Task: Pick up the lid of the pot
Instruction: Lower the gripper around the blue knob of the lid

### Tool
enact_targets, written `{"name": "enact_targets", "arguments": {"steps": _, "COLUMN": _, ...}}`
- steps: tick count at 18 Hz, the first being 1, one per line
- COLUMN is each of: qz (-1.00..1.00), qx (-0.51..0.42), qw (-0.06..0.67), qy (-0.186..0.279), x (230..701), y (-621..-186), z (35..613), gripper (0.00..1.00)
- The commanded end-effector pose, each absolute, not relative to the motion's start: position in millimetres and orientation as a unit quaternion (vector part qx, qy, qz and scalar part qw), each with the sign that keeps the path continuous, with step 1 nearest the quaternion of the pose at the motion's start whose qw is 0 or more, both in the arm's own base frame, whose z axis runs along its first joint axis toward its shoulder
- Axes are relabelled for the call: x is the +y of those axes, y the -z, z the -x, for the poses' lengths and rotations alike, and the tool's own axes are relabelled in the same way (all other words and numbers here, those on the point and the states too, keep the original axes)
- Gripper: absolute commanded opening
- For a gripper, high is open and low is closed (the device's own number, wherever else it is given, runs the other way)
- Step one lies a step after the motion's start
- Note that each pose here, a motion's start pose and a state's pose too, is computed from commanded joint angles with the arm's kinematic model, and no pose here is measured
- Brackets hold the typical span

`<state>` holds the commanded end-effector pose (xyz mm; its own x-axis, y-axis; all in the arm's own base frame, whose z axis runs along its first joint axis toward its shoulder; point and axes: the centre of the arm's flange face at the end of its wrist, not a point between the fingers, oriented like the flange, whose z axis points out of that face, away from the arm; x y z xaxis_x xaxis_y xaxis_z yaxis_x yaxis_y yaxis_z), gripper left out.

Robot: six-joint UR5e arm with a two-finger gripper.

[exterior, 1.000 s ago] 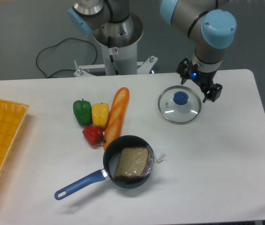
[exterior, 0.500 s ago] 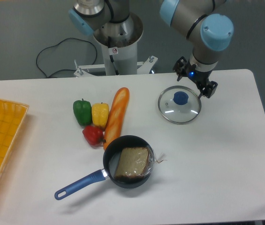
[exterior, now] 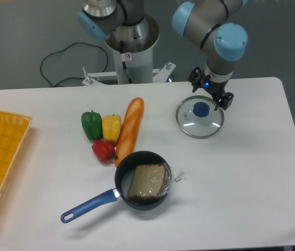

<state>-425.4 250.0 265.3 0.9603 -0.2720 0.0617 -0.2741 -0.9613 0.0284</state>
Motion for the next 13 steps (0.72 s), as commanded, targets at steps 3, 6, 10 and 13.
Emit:
{"name": "enact_targets", "arguments": {"steps": 3, "qz": -0.991, "qx": -0.131, "qw": 0.014, "qy": -0.025, "x": 239.5, "y": -254.0, "z": 425.1, "gripper": 1.0}}
{"name": "enact_targets", "arguments": {"steps": 6, "qz": -0.992, "qx": -0.123, "qw": -0.013, "qy": -0.028, "x": 238.2, "y": -248.5, "z": 424.7, "gripper": 1.0}}
{"name": "enact_targets", "arguments": {"steps": 10, "qz": -0.992, "qx": -0.117, "qw": -0.03, "qy": -0.029, "x": 236.7, "y": -245.1, "z": 425.4, "gripper": 1.0}}
{"name": "enact_targets", "arguments": {"steps": 13, "qz": -0.992, "qx": -0.116, "qw": -0.031, "qy": -0.027, "x": 236.1, "y": -240.8, "z": 425.5, "gripper": 1.0}}
